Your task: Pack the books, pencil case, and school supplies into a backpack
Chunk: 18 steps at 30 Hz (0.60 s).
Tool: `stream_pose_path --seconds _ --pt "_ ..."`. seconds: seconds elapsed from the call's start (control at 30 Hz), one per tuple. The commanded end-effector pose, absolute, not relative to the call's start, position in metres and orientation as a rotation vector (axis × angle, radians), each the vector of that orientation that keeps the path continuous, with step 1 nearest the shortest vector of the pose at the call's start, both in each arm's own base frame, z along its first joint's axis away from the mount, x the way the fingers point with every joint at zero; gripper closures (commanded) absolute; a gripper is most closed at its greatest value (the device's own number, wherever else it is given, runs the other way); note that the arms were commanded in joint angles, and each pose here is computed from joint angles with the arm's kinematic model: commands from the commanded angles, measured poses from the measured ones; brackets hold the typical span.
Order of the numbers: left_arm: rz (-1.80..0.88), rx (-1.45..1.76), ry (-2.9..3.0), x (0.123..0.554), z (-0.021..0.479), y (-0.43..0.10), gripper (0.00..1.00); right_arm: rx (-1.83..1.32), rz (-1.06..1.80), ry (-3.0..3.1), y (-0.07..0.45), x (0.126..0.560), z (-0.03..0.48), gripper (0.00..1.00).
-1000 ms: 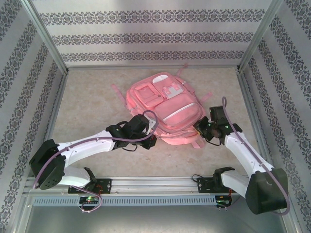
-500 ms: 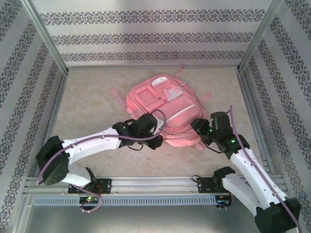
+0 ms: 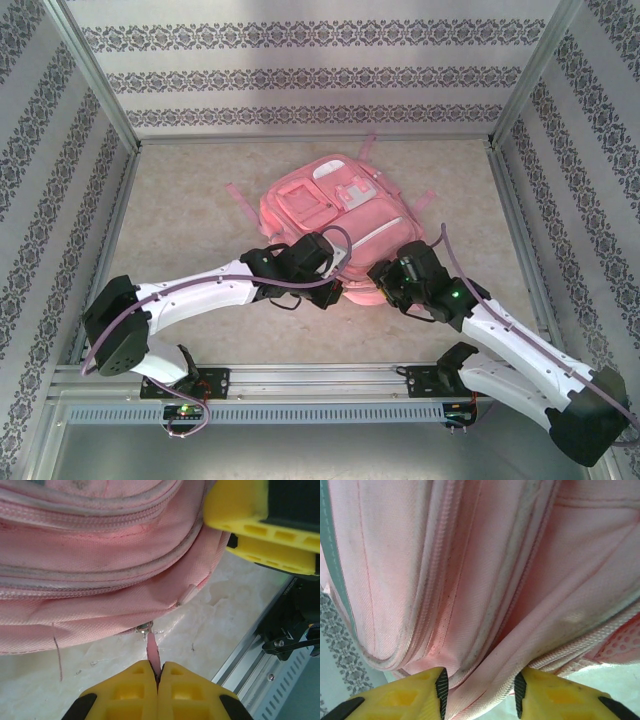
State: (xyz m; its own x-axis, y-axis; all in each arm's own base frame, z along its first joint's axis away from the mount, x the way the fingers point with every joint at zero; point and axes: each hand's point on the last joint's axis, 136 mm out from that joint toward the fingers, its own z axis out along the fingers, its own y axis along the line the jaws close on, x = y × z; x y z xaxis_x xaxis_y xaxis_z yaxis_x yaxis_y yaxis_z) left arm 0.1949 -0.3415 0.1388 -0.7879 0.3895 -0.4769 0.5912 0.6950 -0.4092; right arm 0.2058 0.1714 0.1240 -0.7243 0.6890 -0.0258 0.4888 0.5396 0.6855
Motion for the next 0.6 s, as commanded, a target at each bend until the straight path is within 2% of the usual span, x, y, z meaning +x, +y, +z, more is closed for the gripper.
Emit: stream_pose_path --seconds 0.0,0.33,0.57 --pt "-0.896 0.840 2.446 0.189 0.168 -0.365 1.00 1.012 0.915 2.430 0.163 0.214 0.118 0.62" --pt "-0.809 0.832 2.476 0.190 0.153 -0.351 1.00 1.048 0.840 2.376 0.150 0.233 0.117 0.93" --pt "-0.670 0.770 2.506 0.197 0.135 -0.328 1.00 1.076 0.816 2.323 0.135 0.239 0.126 1.00"
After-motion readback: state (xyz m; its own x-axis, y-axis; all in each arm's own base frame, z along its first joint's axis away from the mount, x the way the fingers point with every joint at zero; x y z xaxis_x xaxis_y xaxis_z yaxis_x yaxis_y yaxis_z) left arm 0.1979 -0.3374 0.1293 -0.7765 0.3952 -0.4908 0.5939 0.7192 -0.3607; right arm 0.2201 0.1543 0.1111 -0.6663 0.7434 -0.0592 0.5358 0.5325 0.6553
